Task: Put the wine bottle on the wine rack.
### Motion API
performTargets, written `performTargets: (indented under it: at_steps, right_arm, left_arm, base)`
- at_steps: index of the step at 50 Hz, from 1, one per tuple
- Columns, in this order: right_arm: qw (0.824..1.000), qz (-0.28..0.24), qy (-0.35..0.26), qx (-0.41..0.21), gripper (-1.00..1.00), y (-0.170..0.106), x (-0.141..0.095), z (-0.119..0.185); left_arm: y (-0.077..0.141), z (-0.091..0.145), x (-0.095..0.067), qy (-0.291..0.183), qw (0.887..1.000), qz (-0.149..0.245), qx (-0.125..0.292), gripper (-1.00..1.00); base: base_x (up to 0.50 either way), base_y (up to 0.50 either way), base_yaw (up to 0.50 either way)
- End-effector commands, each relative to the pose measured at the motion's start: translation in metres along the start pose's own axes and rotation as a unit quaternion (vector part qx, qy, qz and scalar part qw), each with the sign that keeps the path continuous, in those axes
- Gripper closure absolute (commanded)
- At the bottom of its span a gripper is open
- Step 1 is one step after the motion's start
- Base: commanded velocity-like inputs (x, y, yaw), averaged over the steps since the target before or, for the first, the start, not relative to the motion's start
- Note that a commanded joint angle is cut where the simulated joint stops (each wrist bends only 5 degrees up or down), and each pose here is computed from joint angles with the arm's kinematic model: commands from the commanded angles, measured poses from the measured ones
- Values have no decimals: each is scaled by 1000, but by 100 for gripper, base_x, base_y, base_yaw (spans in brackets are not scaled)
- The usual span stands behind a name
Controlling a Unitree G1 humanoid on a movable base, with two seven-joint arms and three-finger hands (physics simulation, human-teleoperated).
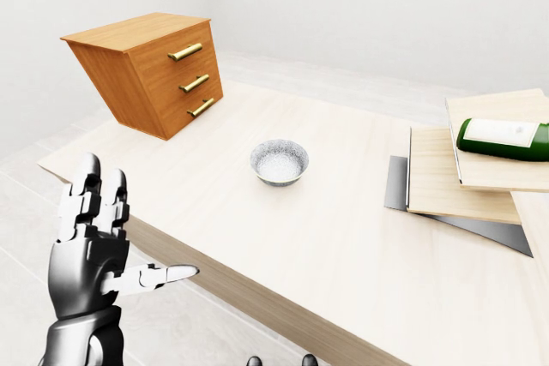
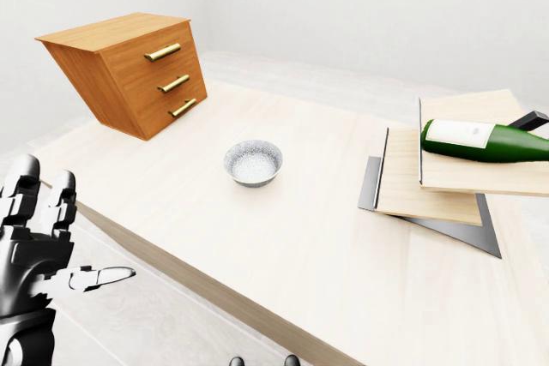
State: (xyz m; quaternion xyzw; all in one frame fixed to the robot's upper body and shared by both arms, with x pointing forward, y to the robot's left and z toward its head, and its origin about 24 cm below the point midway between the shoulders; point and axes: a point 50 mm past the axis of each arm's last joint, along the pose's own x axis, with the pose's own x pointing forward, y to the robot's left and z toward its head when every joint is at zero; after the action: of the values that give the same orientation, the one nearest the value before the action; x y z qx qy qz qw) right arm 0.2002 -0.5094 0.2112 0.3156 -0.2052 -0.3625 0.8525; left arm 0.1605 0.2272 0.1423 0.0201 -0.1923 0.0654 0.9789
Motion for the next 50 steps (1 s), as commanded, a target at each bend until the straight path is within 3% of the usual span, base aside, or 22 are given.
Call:
performTargets:
  at_steps: [1,11,30,38,50]
  right_arm:
    - [1000,-3,-20,-4,-100,-2,-2,18]
    - [999,3,-40,-5,-100,2,-3,34]
    - [992,72,-101,32,-100,55,0,68]
    - [982,98,-129,91,-100,87,-4,87]
    - [967,123,-118,188,-100,122,-16,96]
  left_arm:
    - [0,-2,0,4,1000,1,-1,-100]
    - [0,0,0,1,1000,0,0,-100]
    - [-2,4,1,-9,1000,-3,1,-100]
    - [-2,5,1,-11,1000,-3,1,-100]
    - [-4,9,0,-20,1000,-7,3,-100]
  base:
    - [0,0,0]
    - [0,0,0]
    - [0,0,0]
    - [0,0,0]
    - [0,0,0]
